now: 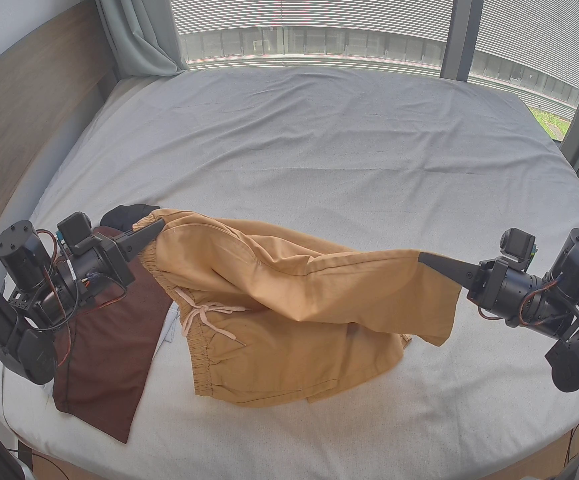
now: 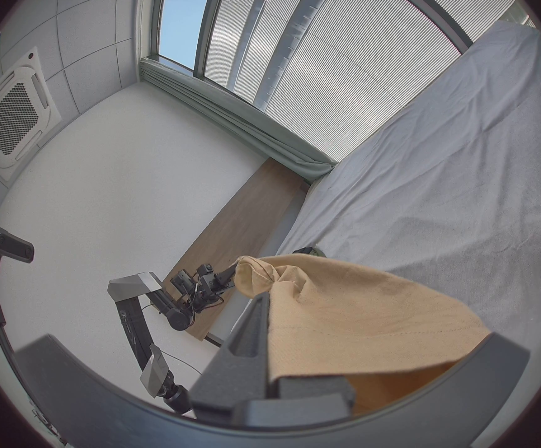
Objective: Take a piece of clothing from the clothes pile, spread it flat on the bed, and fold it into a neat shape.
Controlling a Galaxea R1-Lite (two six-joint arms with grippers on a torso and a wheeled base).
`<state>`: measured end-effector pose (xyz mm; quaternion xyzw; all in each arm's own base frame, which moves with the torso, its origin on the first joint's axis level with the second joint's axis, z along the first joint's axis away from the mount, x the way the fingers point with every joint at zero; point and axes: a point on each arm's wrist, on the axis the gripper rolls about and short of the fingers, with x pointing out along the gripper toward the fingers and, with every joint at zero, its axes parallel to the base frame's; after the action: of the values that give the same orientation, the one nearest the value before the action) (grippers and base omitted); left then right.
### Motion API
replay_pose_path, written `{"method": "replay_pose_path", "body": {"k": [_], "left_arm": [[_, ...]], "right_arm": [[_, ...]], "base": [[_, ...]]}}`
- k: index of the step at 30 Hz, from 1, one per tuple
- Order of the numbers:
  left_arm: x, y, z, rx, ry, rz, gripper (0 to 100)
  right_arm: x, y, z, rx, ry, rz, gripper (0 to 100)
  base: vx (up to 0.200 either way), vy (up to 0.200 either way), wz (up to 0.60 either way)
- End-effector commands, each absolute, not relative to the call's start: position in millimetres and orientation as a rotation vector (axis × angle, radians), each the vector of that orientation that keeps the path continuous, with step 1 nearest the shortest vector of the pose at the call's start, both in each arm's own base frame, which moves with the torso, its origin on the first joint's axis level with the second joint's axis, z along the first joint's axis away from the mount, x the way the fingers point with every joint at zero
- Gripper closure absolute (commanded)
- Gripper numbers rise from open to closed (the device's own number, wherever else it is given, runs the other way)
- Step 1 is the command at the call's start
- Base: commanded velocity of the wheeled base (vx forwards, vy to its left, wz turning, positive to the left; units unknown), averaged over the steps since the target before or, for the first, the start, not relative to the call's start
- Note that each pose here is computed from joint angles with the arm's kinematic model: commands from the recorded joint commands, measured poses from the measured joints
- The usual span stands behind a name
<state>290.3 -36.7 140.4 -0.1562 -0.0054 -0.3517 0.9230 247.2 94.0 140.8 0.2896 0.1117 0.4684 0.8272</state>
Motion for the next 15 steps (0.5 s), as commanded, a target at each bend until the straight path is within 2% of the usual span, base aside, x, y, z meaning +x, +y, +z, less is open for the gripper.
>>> {"method": "replay_pose_path", "body": {"k": [1, 15], "left_arm": [[293, -36, 136, -0.317, -0.002, -0.716, 100], [296, -33, 136, -0.315, -0.005, -0.707, 100]], "right_arm": [[248, 92, 146, 0.611, 0.211, 0.995, 100], [260, 71, 152, 0.606, 0.154, 0.919, 100]], "base": [[0.0, 0.0, 0.0], [0.0, 0.0, 0.0]]}}
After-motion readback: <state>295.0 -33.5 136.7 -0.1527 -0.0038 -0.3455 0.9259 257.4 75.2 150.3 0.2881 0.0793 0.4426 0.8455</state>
